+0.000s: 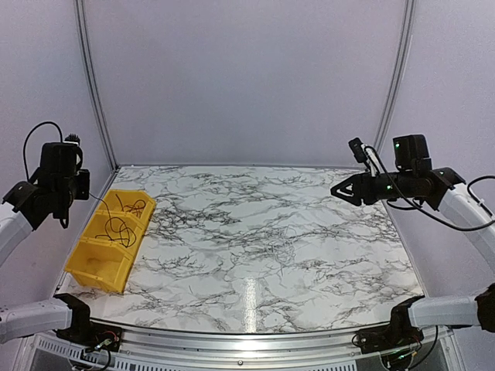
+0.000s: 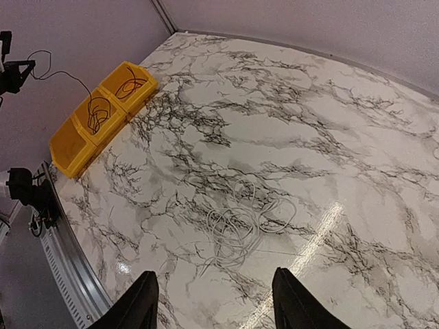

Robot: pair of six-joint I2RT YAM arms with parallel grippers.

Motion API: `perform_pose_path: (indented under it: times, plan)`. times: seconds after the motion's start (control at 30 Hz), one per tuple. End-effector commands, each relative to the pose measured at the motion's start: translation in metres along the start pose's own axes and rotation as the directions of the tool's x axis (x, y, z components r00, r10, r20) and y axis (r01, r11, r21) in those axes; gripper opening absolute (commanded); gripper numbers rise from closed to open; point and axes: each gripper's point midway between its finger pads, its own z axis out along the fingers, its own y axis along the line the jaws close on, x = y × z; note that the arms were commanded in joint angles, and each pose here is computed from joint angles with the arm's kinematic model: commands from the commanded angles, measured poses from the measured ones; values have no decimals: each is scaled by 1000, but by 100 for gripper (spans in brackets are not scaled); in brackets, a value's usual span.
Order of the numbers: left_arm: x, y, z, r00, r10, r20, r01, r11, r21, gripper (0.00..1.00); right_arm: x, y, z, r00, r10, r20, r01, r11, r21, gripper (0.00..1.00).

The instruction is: Untangle the cables

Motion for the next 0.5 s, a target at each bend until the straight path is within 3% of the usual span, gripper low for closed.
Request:
perform_pose_path:
  times: [0.0, 0.2, 0.37, 0.47]
  plan:
    - [0, 11, 0, 1000, -21, 9, 21, 1000, -20, 0, -2, -2, -7, 1000, -4, 22, 4, 1000, 19, 57]
    - [17, -3, 1, 997, -60, -46, 62, 997, 51, 0, -1, -2, -8, 1000, -7, 19, 7, 1000, 22, 57]
    - [25, 24, 0, 998, 18, -60, -23, 996, -83, 0, 3, -2, -7, 1000, -3, 12, 3, 1000, 22, 57]
    - [20, 29, 2, 996, 66, -64, -71, 994, -88, 0, 4, -4, -6, 1000, 0, 9, 0, 1000, 28, 57]
